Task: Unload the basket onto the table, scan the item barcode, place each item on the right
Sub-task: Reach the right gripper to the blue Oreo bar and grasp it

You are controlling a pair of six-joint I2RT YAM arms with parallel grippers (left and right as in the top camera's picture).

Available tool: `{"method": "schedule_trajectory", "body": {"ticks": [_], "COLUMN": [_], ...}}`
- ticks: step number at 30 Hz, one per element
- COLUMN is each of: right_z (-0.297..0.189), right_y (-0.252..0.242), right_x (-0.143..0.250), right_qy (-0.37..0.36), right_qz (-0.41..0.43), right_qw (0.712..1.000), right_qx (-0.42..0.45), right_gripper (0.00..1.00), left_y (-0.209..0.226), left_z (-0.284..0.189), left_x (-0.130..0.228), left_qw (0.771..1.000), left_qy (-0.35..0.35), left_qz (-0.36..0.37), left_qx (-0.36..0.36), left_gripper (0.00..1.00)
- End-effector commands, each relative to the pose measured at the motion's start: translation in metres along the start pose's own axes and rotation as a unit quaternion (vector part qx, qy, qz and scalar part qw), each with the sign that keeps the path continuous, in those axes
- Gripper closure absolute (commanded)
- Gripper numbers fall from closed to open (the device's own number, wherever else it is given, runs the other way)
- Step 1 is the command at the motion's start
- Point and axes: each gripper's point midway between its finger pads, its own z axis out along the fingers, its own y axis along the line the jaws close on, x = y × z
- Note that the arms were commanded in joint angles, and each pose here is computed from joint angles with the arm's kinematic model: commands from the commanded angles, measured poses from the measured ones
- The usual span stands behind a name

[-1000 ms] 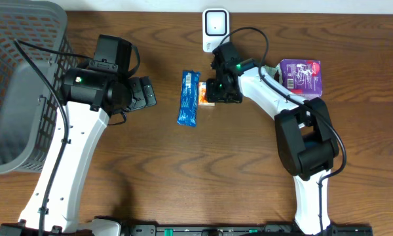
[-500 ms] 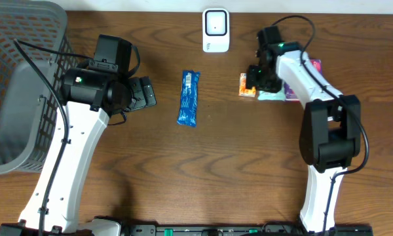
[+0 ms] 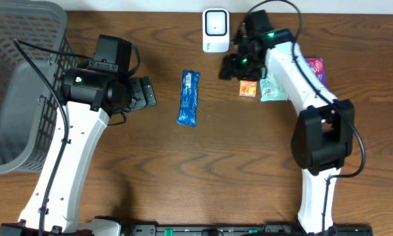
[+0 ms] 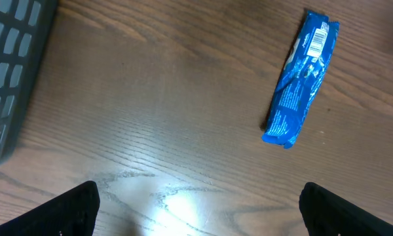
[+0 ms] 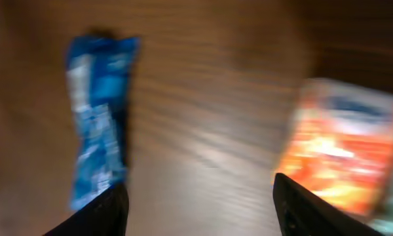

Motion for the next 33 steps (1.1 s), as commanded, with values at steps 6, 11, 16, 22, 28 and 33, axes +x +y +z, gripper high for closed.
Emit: {"method": "schedule_trajectory", "body": {"ticks": [6,11,16,22,28,33], "right_z": [0.045,0.064,0.070,0.071,0.071,0.071], "right_y": [0.059,0.087,0.111,0.115,0.115,0.115], "right_x": [0.034,0.056,0.067,0.071,0.071,0.070], "right_qy": [0.030,0.042,0.046,0.048,0.048,0.048], "right_qz": [-0.001,-0.026,-0.054,-0.059,-0.059,-0.059], "right_qw": [0.998,0.997,0.995,0.995,0.995,0.995], "right_qx": [-0.049,-0.058,-0.067,-0.068,-0.068,-0.068], "right_gripper": [0.33,0.26,0.03,0.01,0.01,0.01], "left_y": [0.004,0.004,0.004,0.004,0.004,0.004], "left_z": [-0.003,-0.003,-0.003,-0.003,-0.003,-0.003], "left_x": [-0.003,-0.003,-0.003,-0.003,-0.003,-0.003], "left_qw": [1.000,1.000,1.000,1.000,1.000,1.000], "left_qy": [-0.007,-0.007,-0.007,-0.007,-0.007,-0.007], "left_qz": [0.001,0.001,0.001,0.001,0.001,0.001], "left_qx": [-0.008,-0.008,-0.008,-0.008,-0.008,-0.009], "left_gripper": [0.02,0.02,0.02,0.02,0.02,0.02]}}
